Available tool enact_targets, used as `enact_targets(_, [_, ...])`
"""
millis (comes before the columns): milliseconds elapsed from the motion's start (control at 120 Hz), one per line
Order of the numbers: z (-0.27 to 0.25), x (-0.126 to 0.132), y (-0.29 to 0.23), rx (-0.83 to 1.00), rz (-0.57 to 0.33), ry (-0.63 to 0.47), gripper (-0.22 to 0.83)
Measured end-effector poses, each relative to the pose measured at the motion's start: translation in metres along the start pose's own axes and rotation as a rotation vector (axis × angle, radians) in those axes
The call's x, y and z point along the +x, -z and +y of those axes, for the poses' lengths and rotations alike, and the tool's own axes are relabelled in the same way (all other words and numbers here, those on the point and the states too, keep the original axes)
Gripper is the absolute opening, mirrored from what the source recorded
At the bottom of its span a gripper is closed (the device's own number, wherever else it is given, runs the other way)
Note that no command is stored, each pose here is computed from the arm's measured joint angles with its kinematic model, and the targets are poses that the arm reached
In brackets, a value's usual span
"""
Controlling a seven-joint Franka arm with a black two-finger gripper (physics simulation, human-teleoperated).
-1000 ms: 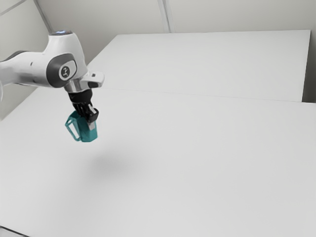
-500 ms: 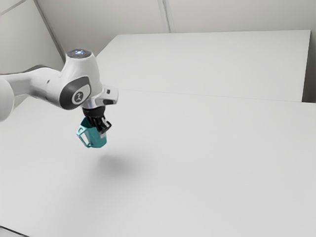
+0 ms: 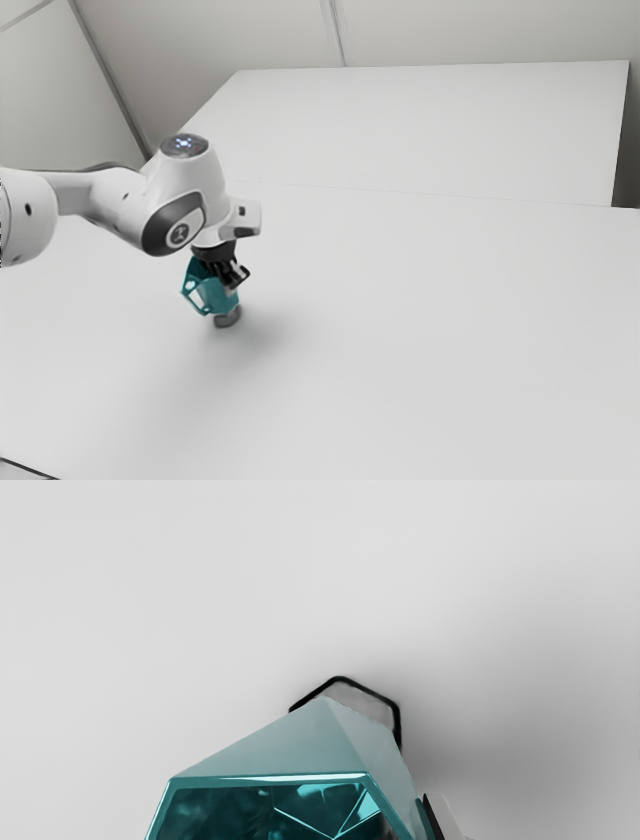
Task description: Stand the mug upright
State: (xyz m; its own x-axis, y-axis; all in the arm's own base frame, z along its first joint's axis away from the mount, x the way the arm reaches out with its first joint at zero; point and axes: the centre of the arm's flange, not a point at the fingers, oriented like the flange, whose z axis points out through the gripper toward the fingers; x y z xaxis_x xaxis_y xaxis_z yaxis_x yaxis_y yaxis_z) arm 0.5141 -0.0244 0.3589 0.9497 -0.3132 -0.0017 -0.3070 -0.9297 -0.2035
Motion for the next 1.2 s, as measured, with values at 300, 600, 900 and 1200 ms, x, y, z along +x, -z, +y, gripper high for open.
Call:
enact_targets(300, [0.013,0.007,-0.021,-0.005,-0.009,0.036,-0.17])
enact_targets(600, [0.006,0.009,-0.002,-0.011,0.032,0.077,0.35])
enact_targets(900, [-0.023,0.038,0.099,-0.077,0.062,0.193,0.54])
enact_targets(1200, [-0.056,0.050,0.229,-0.131,0.046,0.281,0.58])
